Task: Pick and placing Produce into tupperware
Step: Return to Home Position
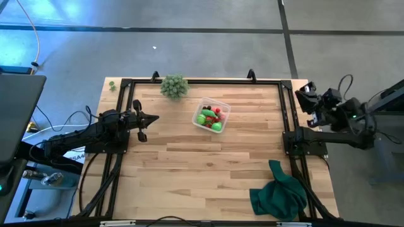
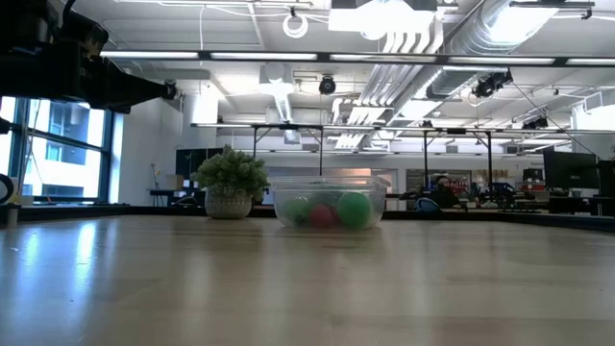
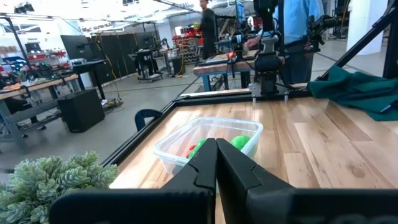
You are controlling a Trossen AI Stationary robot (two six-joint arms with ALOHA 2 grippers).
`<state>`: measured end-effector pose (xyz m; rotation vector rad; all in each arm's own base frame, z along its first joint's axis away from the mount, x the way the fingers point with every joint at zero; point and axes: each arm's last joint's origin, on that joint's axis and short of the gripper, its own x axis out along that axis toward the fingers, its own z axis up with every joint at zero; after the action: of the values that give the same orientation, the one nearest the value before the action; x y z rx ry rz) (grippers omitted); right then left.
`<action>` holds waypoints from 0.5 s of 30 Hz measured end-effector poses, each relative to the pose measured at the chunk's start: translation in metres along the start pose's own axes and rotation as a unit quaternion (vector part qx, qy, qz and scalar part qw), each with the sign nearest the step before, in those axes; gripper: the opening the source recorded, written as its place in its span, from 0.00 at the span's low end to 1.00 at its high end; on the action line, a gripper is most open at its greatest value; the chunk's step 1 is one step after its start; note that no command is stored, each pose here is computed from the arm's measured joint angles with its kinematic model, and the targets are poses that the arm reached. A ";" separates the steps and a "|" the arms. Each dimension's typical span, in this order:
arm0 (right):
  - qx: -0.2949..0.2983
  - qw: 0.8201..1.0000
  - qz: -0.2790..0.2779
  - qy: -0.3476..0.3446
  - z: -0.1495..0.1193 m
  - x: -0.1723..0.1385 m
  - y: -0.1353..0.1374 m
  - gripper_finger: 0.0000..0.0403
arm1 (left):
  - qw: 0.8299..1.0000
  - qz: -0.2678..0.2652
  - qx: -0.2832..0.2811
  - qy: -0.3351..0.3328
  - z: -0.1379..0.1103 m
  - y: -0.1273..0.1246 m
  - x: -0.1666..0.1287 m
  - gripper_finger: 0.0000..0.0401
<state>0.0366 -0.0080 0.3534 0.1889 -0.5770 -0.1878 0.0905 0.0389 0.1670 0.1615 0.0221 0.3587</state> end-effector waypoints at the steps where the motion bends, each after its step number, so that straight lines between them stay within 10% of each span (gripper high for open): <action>1: 0.009 1.000 0.008 -0.013 -0.006 -0.001 -0.001 0.01 | 1.000 0.000 0.000 0.000 0.000 0.000 0.000 0.00; 15: 0.105 0.993 0.028 -0.038 -0.108 -0.015 -0.022 0.00 | 1.000 0.000 0.000 0.000 0.000 0.000 0.000 0.00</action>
<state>0.0812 -0.0121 0.2520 0.3712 -0.6770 -0.0799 0.0905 0.0389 0.1670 0.1615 0.0221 0.3588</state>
